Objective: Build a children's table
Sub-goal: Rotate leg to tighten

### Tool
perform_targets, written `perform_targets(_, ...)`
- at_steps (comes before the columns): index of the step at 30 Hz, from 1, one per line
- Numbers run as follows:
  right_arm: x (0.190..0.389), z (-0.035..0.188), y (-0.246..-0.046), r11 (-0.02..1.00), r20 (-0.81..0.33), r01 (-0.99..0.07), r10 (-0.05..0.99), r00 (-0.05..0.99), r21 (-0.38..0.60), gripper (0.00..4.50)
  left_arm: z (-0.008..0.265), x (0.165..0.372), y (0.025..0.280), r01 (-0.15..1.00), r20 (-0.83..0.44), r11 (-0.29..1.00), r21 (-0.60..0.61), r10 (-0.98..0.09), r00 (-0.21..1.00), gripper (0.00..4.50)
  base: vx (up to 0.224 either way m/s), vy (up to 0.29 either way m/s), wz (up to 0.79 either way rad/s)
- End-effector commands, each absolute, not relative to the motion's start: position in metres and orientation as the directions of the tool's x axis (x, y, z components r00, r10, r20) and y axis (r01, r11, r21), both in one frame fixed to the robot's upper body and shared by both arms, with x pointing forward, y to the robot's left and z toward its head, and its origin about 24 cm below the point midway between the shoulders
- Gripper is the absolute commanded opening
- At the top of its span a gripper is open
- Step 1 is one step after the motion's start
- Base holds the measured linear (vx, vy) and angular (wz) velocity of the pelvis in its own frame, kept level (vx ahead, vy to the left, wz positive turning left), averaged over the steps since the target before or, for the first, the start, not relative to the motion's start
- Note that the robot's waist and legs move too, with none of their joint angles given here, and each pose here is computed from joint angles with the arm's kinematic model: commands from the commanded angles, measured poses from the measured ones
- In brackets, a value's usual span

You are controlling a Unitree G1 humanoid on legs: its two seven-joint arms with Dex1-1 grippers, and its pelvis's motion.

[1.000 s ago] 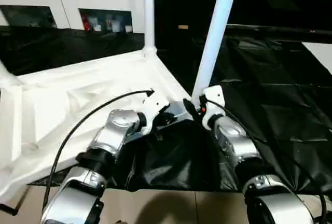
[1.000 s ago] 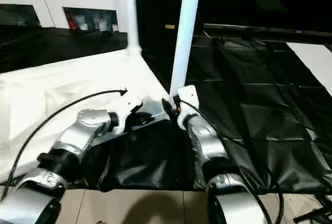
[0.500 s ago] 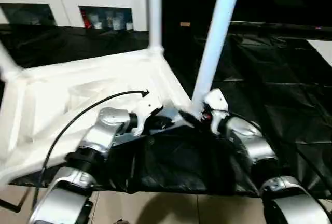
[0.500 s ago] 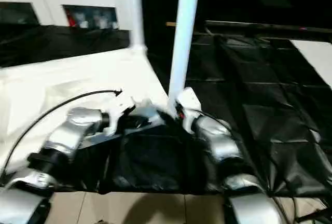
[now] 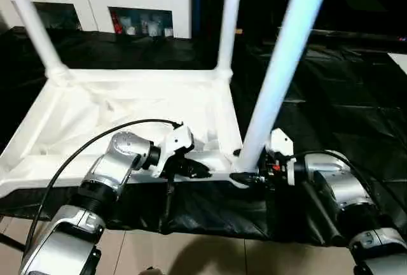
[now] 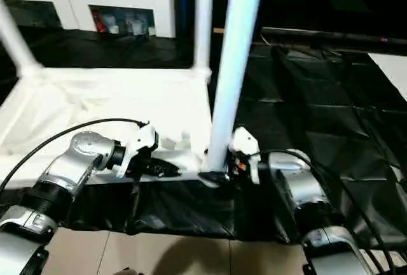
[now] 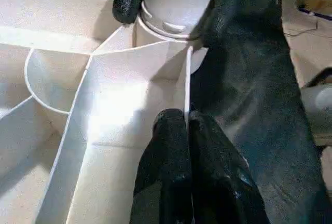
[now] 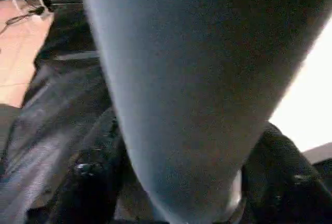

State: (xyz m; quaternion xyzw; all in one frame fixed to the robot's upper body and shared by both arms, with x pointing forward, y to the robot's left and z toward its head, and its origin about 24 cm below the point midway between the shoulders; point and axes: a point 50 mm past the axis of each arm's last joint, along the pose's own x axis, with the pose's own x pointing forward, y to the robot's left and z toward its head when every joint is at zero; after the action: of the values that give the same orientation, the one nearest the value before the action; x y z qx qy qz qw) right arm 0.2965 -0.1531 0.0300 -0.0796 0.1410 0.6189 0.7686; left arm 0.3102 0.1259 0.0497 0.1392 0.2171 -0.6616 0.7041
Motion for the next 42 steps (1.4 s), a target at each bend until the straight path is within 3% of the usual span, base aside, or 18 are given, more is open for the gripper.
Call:
perform_targets(1,0.279,0.013,-0.138,0.091,-0.347,-0.985,0.937,0.035,0.146,2.85,0.060,0.316,0.121,0.995,-0.477,0.083,-0.048,-0.877,0.050,0.00,0.000,0.000,0.00)
perform_targets(2,0.279,0.013,-0.137,0.089,-0.344,-0.985,0.939,0.033,0.146,2.65,0.060,0.316,0.121,0.996,-0.477,0.081,-0.049,-0.878,0.048,0.00,0.000,0.000,0.00)
perform_targets(8,0.279,0.012,-0.129,0.125,-0.317,-0.982,0.945,0.076,0.138,2.55,0.059,0.320,0.118,0.990,-0.463,0.138,-0.035,-0.880,0.106,0.00,0.000,0.000,0.00)
perform_targets(13,0.291,0.006,-0.123,0.321,-0.319,-0.941,0.907,0.274,0.105,2.54,0.059,0.326,0.112,0.971,-0.435,0.239,-0.018,-0.876,0.208,0.00,0.000,0.000,0.00)
perform_targets(14,0.298,0.000,-0.118,0.456,-0.319,-0.885,0.856,0.407,0.094,2.54,0.058,0.329,0.108,0.957,-0.438,0.290,-0.004,-0.861,0.259,0.00,0.000,0.000,0.00)
perform_targets(18,0.305,-0.007,-0.103,0.622,-0.315,-0.774,0.763,0.564,0.120,2.54,0.053,0.333,0.097,0.922,-0.445,0.388,0.001,-0.825,0.348,0.00,0.000,0.000,0.00)
perform_targets(20,0.306,-0.008,-0.100,0.643,-0.317,-0.756,0.748,0.583,0.125,2.54,0.052,0.333,0.094,0.917,-0.444,0.400,0.000,-0.821,0.358,0.00,0.000,0.000,0.00)
perform_targets(23,0.312,-0.010,-0.083,0.754,-0.338,-0.647,0.642,0.689,0.114,2.54,0.048,0.335,0.076,0.874,-0.437,0.487,0.009,-0.784,0.441,0.00,0.000,0.000,0.00)
perform_targets(28,0.316,-0.008,-0.073,0.777,-0.326,-0.621,0.616,0.717,0.103,2.54,0.047,0.332,0.061,0.885,-0.427,0.465,0.009,-0.799,0.424,0.00,0.000,0.000,0.00)
perform_targets(30,0.317,-0.007,-0.074,0.787,-0.309,-0.604,0.610,0.730,0.126,3.10,0.048,0.331,0.059,0.890,-0.421,0.455,0.007,-0.806,0.416,0.00,0.000,0.000,0.00)
perform_targets(33,0.318,-0.005,-0.082,0.791,-0.307,-0.599,0.605,0.735,0.126,3.42,0.049,0.329,0.059,0.903,-0.415,0.428,0.016,-0.819,0.396,0.00,0.000,0.000,0.00)
perform_targets(35,0.316,-0.003,-0.090,0.757,-0.304,-0.647,0.640,0.706,0.091,3.68,0.050,0.327,0.060,0.912,-0.407,0.410,0.023,-0.829,0.383,0.00,0.000,0.000,0.00)
perform_targets(39,0.309,-0.001,-0.111,0.678,-0.313,-0.734,0.706,0.636,0.037,3.68,0.049,0.327,0.068,0.920,-0.420,0.389,0.035,-0.830,0.367,0.00,0.000,0.000,0.00)
perform_targets(42,0.303,0.006,-0.140,0.621,-0.317,-0.784,0.744,0.589,-0.001,3.68,0.047,0.325,0.073,0.929,-0.432,0.368,0.037,-0.833,0.347,0.00,0.000,0.000,0.00)
